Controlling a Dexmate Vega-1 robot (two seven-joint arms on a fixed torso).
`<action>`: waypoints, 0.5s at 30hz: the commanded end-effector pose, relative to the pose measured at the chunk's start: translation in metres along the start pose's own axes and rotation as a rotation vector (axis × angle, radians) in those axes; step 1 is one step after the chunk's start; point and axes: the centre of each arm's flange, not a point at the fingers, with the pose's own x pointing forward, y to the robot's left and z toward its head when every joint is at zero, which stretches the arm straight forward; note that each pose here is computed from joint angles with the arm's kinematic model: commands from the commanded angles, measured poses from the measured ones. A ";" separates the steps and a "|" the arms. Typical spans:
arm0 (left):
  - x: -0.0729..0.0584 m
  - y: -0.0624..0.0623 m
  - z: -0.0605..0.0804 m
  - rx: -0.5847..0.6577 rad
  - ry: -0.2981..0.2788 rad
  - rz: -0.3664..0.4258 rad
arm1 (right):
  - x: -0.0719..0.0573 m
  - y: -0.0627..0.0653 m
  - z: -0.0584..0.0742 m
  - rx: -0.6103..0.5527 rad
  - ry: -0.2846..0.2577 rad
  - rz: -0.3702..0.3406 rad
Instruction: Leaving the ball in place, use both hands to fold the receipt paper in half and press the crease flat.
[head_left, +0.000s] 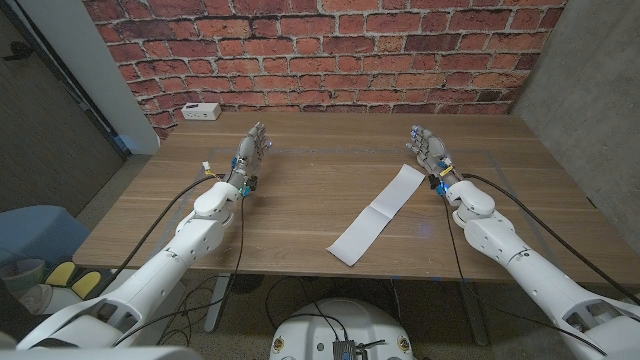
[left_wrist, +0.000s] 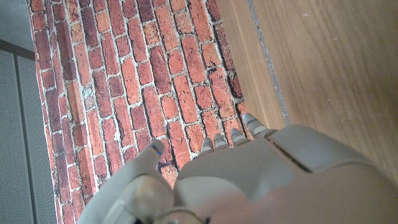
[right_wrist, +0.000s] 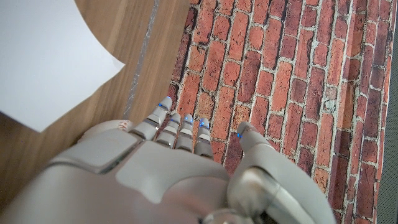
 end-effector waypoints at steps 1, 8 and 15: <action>0.004 -0.006 0.008 0.170 0.014 -0.041 | -0.006 -0.002 0.000 -0.003 -0.008 -0.017; 0.015 -0.025 0.038 0.550 0.063 -0.141 | -0.007 0.001 0.001 -0.017 -0.008 -0.018; 0.023 -0.052 0.061 0.884 0.094 -0.225 | -0.009 0.002 0.001 -0.034 -0.004 -0.020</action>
